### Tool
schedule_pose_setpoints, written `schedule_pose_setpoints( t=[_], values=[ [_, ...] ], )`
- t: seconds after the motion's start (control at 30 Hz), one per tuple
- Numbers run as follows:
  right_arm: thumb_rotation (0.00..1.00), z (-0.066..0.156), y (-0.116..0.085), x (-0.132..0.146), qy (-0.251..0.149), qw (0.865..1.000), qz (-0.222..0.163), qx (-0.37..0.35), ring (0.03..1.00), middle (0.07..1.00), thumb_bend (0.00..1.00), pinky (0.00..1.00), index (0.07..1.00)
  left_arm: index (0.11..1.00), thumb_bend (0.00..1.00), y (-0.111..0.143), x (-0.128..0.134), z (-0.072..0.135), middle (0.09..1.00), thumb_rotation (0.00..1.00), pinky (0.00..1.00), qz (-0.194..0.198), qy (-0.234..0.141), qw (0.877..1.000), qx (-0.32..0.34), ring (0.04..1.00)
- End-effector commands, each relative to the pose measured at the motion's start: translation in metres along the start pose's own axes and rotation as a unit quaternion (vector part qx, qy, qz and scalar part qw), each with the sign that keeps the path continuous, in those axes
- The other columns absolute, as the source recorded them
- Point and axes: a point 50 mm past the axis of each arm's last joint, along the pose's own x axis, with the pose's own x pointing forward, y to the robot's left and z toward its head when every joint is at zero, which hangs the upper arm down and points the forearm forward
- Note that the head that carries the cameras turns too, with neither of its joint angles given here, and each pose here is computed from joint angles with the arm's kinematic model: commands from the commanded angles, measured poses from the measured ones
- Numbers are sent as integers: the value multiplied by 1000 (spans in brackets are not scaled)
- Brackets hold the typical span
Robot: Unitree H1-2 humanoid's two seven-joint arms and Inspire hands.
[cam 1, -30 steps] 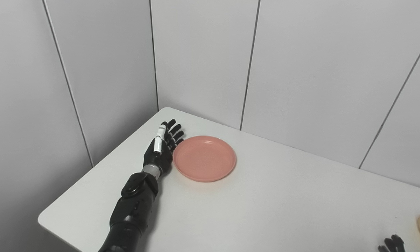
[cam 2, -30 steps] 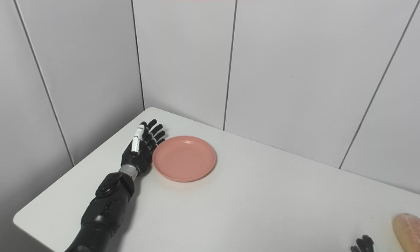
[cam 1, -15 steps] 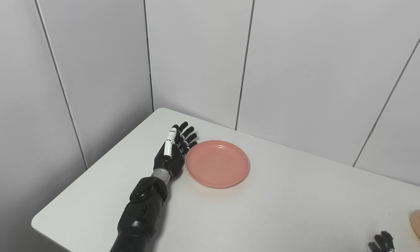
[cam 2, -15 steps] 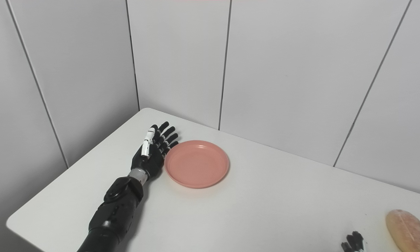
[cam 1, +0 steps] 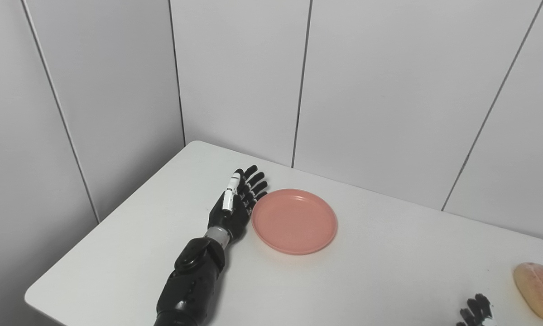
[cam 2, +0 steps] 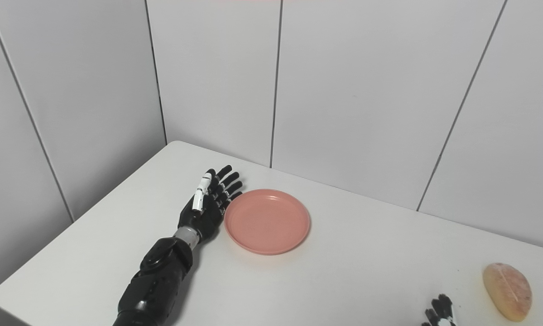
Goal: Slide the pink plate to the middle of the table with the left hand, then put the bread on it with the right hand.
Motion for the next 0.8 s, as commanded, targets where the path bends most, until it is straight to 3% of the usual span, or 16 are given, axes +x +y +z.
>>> schedule_pose_setpoints(
  t=[0.0, 0.5, 0.77],
  values=[
    [1000, 3, 4, -2, 8, 1000, 10, 3, 1000, 1000, 181, 1000, 1000, 892, 292, -2, -6, -22, 915, 1000, 914, 8, 51, 999, 4, 918],
    [1000, 8, 15, -5, 7, 1000, 6, -3, 1000, 1000, 204, 1000, 1000, 906, 308, -50, -12, -53, 920, 1000, 923, -55, 87, 994, -20, 915],
    [1000, 8, 23, -3, 7, 1000, 1, -1, 1000, 1000, 218, 1000, 1000, 888, 336, -80, -30, -65, 901, 1000, 903, -92, 93, 991, -10, 901]
  ],
)
